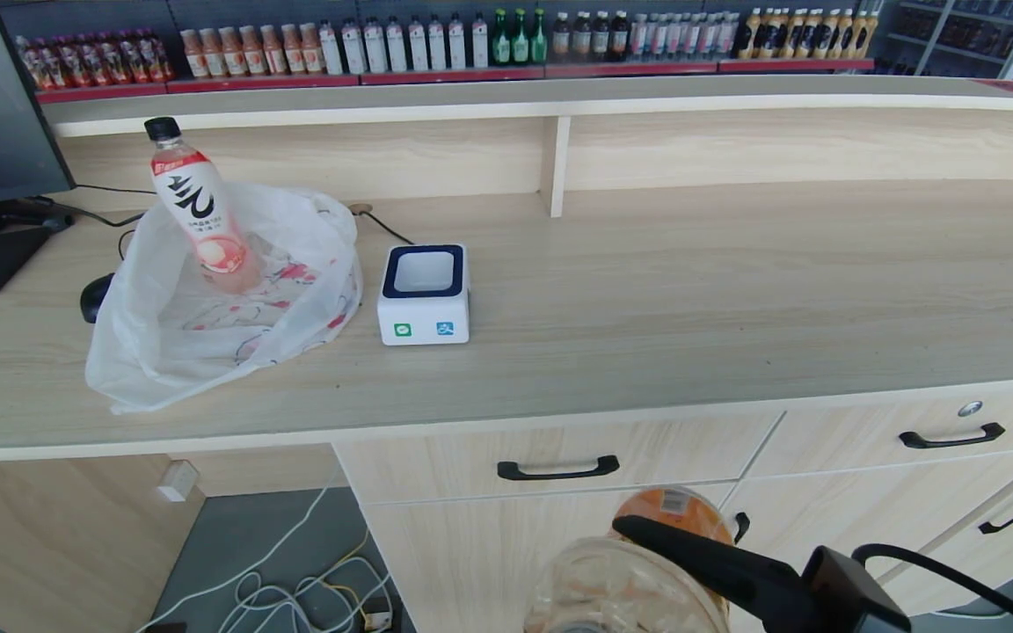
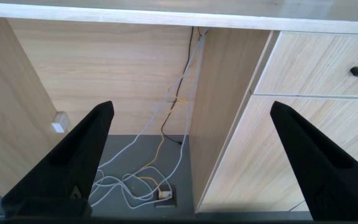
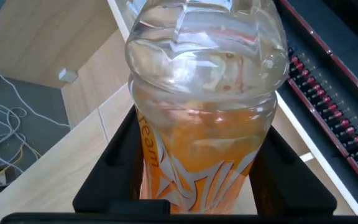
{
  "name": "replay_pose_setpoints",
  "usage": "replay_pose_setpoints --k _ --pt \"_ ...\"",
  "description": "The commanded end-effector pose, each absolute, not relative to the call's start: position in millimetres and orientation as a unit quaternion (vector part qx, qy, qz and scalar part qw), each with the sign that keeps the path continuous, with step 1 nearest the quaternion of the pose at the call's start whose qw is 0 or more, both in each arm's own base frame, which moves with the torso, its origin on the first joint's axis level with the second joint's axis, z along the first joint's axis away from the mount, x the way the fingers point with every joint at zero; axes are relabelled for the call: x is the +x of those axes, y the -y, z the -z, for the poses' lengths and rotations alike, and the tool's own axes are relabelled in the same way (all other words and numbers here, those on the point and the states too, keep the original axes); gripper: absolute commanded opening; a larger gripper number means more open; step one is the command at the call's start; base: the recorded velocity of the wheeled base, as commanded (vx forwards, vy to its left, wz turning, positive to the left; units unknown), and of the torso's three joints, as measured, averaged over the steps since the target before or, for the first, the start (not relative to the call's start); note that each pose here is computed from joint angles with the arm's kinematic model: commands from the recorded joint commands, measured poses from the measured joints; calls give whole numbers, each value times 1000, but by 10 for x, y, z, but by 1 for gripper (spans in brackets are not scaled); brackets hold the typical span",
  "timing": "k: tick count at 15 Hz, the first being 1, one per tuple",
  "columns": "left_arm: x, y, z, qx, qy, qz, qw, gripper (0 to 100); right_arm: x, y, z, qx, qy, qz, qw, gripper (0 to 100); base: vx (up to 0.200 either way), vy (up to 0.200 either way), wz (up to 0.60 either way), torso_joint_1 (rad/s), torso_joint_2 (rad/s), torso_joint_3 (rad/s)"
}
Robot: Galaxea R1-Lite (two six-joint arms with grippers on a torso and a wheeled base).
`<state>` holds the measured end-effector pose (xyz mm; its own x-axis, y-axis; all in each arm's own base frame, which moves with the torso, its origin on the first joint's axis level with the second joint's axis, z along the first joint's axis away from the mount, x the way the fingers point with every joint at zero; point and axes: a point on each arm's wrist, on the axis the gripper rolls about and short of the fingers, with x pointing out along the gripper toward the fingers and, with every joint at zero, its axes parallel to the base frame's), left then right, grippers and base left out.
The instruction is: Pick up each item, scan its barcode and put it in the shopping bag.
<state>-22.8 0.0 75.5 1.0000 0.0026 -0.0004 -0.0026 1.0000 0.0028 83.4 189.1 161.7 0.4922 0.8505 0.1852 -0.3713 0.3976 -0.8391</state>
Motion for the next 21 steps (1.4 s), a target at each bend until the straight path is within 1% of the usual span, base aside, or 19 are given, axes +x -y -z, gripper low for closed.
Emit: replay_pose_setpoints --k 1,3,6,7,9,10,12,17,21 --pt "-228 0 -755 2 0 -2 1000 100 902 -2009 -1628 -378 313 -391 779 0 0 0 0 0 0 0" --pt "-228 0 -755 2 0 -2 1000 100 977 -2163 -1688 -351 305 -379 800 0 0 0 0 0 0 0" --pt "-228 0 -755 2 0 -2 1000 100 1061 -2366 -1672 -282 271 -397 830 0 0 0 0 0 0 0" --pt "-228 0 -755 2 0 -2 1000 100 1100 -2456 -1746 -259 278 -393 837 0 0 0 0 0 0 0" --pt "-228 0 -755 2 0 -2 1000 100 1225 -2705 -1968 -184 288 -365 866 0 0 0 0 0 0 0" --pt "-228 0 -755 2 0 -1 1000 100 1269 -2764 -2063 -164 298 -353 872 0 0 0 0 0 0 0" --pt "-228 0 -755 2 0 -2 1000 100 1389 -2816 -2133 -122 292 -342 885 0 0 0 0 0 0 0" --pt "-228 0 -755 2 0 -2 1000 100 1930 -2454 -2252 -54 262 -263 927 0 0 0 0 0 0 0" --pt "-228 0 -755 2 0 -2 1000 100 2079 -2270 -2417 -18 247 -244 938 0 0 0 0 0 0 0"
